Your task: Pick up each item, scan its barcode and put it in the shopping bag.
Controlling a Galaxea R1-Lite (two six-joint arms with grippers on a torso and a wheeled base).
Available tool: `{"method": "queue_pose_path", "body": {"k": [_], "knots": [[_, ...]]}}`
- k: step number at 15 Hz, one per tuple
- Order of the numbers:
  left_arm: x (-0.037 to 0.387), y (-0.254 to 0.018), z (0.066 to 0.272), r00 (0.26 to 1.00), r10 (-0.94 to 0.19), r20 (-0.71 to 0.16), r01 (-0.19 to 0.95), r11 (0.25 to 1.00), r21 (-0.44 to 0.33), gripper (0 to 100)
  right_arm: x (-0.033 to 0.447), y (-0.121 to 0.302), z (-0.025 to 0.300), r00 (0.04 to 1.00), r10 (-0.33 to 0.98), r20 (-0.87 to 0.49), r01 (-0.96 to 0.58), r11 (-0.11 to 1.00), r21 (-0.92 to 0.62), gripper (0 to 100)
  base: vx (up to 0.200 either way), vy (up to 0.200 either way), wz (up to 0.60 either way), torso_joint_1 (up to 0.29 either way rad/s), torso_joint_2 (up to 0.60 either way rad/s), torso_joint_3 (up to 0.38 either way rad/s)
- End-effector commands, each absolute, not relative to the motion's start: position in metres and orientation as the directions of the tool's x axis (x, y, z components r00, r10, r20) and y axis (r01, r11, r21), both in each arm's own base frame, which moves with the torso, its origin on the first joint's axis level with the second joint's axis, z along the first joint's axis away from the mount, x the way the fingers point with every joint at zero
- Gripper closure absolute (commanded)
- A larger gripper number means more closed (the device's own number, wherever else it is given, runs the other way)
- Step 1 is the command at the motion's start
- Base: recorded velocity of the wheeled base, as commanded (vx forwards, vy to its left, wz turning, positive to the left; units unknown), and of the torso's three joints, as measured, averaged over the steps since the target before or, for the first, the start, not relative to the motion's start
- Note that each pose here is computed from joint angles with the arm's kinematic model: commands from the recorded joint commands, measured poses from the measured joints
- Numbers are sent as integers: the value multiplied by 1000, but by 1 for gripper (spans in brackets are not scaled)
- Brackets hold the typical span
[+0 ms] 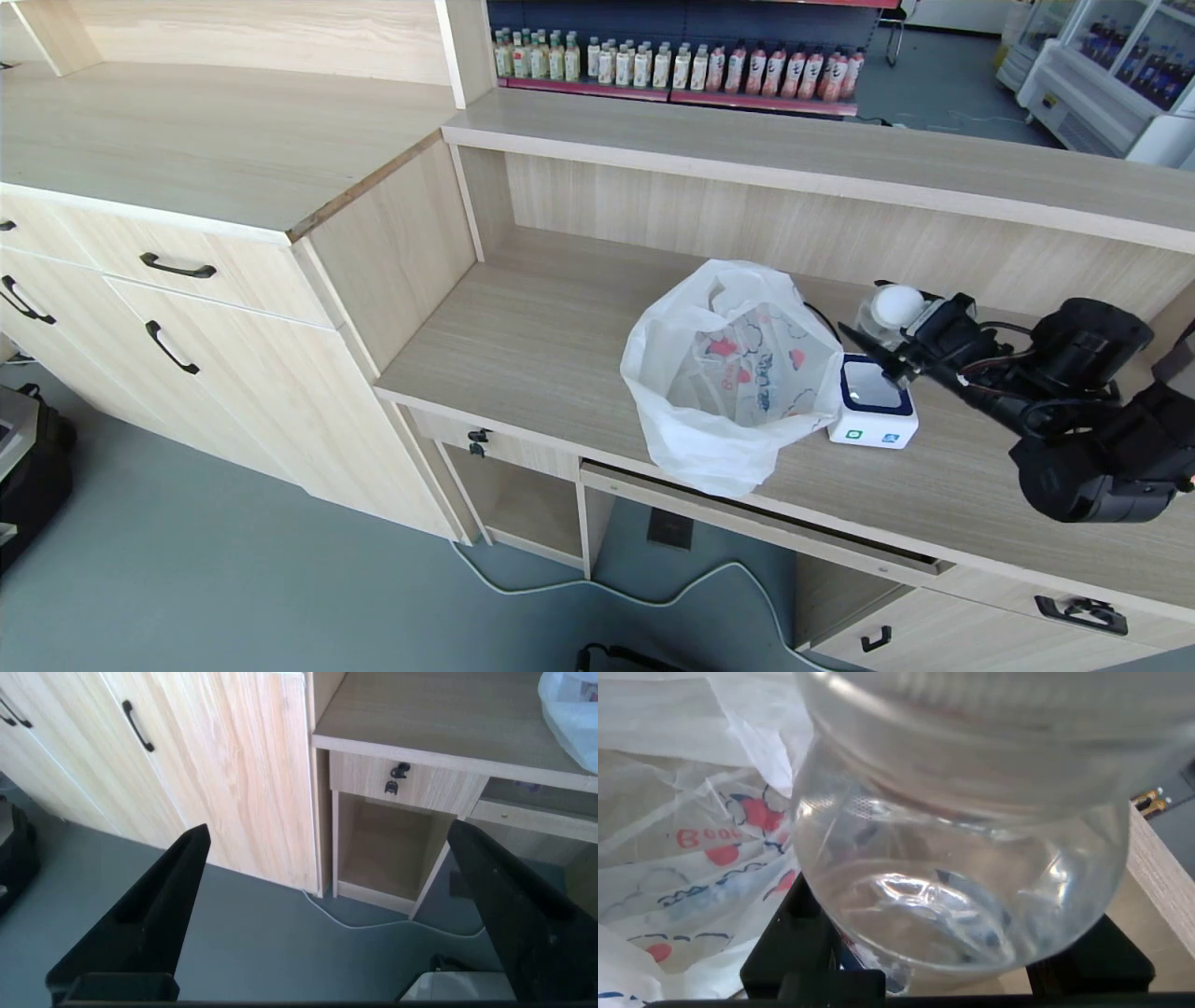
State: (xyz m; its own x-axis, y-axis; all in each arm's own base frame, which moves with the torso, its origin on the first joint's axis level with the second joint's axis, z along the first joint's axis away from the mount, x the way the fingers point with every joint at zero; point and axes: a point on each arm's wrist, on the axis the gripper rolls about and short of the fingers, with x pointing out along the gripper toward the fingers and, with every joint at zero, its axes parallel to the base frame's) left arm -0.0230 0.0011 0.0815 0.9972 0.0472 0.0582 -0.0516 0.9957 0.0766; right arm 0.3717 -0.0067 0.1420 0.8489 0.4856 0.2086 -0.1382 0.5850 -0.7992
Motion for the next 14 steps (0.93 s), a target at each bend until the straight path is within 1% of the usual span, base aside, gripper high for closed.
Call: {"method": "queue_pose_path", "body": {"k": [1,2,3,4,6,7,8,9,11,13,14], "knots": [[-23,1,81,997,48,58,-52,996,77,0,321,-25,212,891,348,290,-44,705,-708,100,0,0,0,0,0,0],[-23,1,82,997,48,60,-52,996,77,0,295,-34,225,935,252,250,-32,761,-648,100,0,0,0,0,0,0],[-23,1,81,997,48,58,-52,996,77,0,282,-39,229,951,204,231,-18,785,-619,100,0,0,0,0,0,0],[-23,1,82,997,48,60,-52,996,77,0,242,-52,237,985,46,166,47,855,-516,100,0,0,0,0,0,0],[-23,1,81,997,48,58,-52,996,77,0,200,-67,237,983,-153,99,179,906,-384,100,0,0,0,0,0,0],[-23,1,82,997,48,60,-52,996,77,0,189,-72,234,974,-215,74,227,910,-348,100,0,0,0,0,0,0],[-23,1,81,997,48,58,-52,996,77,0,174,-81,228,948,-313,52,314,900,-304,100,0,0,0,0,0,0],[-23,1,81,997,48,58,-52,996,77,0,168,-86,226,925,-376,49,375,886,-271,100,0,0,0,0,0,0],[-23,1,82,997,48,60,-52,996,77,0,160,-88,224,855,-518,43,514,830,-217,100,0,0,0,0,0,0],[-23,1,81,997,48,58,-52,996,77,0,152,-86,218,798,-603,-5,587,779,-221,100,0,0,0,0,0,0],[-23,1,81,997,48,58,-52,996,77,0,148,-84,218,790,-613,-17,594,772,-225,100,0,0,0,0,0,0]]}}
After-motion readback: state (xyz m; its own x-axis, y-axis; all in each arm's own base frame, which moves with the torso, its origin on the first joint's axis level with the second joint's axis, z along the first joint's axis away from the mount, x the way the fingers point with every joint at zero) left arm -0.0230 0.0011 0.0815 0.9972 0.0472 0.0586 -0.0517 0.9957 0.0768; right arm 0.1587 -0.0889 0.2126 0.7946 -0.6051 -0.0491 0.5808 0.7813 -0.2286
